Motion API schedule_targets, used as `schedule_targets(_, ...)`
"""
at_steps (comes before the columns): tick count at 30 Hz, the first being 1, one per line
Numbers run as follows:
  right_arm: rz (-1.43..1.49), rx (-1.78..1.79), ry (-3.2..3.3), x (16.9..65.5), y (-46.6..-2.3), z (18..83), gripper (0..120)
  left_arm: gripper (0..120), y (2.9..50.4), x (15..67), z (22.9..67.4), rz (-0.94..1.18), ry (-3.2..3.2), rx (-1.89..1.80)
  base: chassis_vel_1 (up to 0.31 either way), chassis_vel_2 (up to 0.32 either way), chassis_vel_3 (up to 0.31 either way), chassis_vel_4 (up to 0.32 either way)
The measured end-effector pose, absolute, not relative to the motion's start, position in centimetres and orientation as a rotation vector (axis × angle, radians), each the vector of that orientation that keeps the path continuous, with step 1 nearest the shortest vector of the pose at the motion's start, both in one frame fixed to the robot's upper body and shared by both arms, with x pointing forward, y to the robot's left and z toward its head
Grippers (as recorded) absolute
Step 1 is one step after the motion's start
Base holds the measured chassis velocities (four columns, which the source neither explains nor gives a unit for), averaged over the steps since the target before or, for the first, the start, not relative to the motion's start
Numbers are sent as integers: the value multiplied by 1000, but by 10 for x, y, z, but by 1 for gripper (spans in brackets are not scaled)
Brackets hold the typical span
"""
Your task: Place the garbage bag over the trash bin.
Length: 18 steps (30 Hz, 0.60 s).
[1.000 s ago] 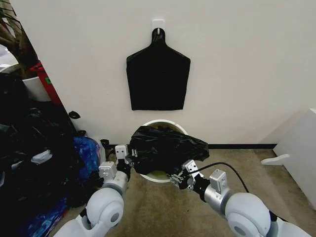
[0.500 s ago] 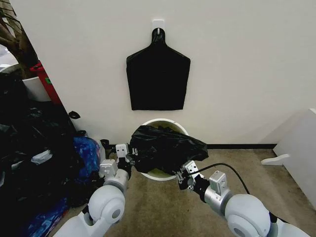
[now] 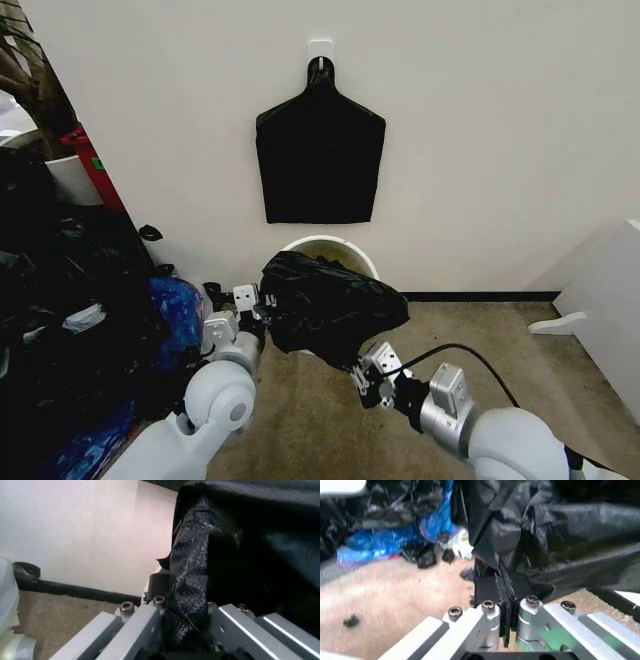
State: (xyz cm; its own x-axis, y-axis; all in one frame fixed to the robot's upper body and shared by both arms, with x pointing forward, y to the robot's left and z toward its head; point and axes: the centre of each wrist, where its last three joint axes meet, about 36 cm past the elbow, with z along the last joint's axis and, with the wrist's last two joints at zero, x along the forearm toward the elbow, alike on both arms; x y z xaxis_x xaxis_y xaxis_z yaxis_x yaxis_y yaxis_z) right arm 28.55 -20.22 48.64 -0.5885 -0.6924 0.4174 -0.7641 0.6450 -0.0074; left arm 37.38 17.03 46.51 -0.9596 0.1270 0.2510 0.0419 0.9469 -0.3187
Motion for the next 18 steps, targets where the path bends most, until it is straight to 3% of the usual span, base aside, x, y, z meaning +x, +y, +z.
schedule_targets(18,496,1165,-2412,307,-215,406,0,2,173,377,471,467,-2832,-132,0,0,0,0)
